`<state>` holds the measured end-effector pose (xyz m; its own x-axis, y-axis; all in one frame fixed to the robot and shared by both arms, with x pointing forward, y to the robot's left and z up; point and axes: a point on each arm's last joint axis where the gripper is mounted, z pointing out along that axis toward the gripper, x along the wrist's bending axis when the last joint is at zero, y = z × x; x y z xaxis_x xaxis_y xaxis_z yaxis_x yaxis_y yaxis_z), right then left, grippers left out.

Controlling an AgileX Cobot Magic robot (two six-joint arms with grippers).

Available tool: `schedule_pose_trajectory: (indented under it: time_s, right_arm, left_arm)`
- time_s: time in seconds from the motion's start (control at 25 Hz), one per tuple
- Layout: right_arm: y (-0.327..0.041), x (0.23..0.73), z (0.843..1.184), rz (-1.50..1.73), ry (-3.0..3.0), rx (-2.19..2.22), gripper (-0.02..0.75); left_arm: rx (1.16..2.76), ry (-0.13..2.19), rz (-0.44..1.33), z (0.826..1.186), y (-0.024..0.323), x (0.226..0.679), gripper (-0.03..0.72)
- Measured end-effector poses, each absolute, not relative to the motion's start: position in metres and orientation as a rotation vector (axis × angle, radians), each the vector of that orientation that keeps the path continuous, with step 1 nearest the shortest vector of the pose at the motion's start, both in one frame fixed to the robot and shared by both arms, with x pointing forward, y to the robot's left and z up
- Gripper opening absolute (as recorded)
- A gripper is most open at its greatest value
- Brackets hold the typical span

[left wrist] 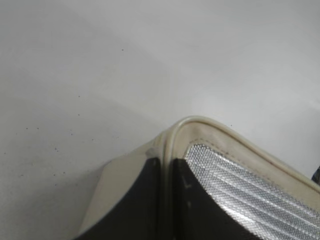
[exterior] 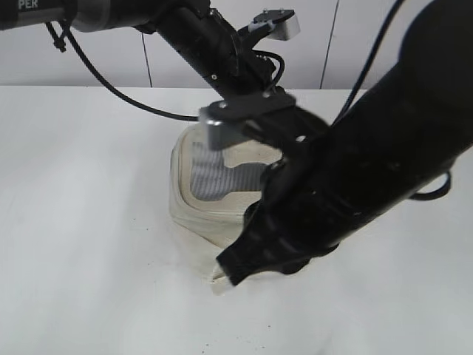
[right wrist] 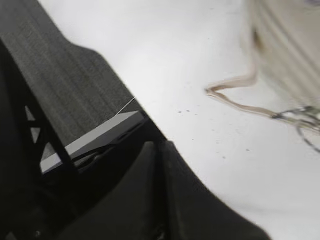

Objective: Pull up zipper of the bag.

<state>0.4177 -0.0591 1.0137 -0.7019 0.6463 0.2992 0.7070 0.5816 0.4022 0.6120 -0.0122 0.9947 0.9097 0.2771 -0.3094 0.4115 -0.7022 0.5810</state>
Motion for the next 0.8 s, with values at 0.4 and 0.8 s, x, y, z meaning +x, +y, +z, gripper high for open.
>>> schedule_pose_trajectory:
  time_s: [0.4, 0.8]
  right_arm:
    - [-0.14, 0.446, 1.062, -0.832, -2.68, -1.63, 0.473]
    - [-0.23, 0.445, 1.087, -0.631, -2.599, -2.066, 0.505]
  left_arm:
    - [2.387, 0.471, -0.125, 1.037, -0.001, 0.607, 0.365]
    - [2.419, 0.846, 0.209, 1.113, 0.063, 0.603, 0.403]
